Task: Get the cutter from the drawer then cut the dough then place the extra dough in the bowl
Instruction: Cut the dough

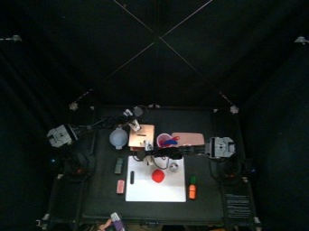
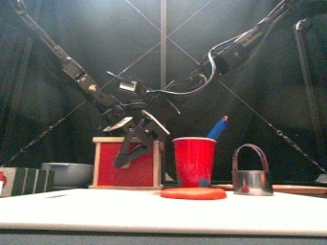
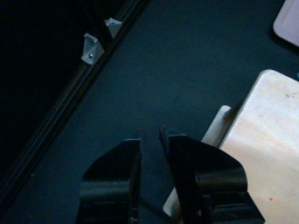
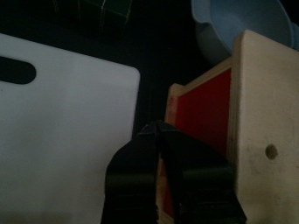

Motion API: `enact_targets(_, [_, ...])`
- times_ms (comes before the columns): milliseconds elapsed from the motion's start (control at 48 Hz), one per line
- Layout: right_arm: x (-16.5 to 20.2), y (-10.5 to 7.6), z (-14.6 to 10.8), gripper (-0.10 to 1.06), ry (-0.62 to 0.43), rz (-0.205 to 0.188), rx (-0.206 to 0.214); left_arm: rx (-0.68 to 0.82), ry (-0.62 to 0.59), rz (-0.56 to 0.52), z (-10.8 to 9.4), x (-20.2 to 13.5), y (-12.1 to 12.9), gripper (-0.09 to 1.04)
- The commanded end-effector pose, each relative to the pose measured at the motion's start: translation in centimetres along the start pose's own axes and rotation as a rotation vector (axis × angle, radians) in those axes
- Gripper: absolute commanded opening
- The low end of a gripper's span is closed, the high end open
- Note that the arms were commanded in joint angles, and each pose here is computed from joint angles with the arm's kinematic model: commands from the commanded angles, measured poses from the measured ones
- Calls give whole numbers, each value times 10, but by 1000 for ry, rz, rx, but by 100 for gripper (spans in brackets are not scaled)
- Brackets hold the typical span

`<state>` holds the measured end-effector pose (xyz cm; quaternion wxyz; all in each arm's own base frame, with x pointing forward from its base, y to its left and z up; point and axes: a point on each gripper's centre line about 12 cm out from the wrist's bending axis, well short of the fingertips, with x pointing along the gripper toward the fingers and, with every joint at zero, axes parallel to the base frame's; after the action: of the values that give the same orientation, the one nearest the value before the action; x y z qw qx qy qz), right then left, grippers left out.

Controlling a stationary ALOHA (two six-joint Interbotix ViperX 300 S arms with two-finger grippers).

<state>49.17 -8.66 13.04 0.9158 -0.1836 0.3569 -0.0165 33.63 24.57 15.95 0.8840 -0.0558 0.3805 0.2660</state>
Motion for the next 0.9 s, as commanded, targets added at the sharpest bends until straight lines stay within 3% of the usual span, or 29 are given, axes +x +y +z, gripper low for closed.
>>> enact_targets(21, [-25, -24, 22, 36, -68, -51, 17, -2, -17, -9, 5, -4, -5, 65])
enact_targets(188, [-43, 4, 47, 36, -150, -10, -18, -24, -54, -4, 12, -10, -2, 65])
enact_targets(312, [-70, 23, 65, 36, -243, 21, -9, -48, -125, -1, 25, -20, 0, 65])
enact_targets(458, [-112, 36, 66, 36, -272, 58, 107, -53, -198, 6, 38, -37, 2, 65])
enact_targets(667, [-168, 49, 28, 41, -202, 97, 228, -45, -300, 8, 53, -56, 0, 65])
enact_targets(896, [-202, 62, -24, 60, -53, 138, 312, 23, -419, -92, 58, -69, -52, 66])
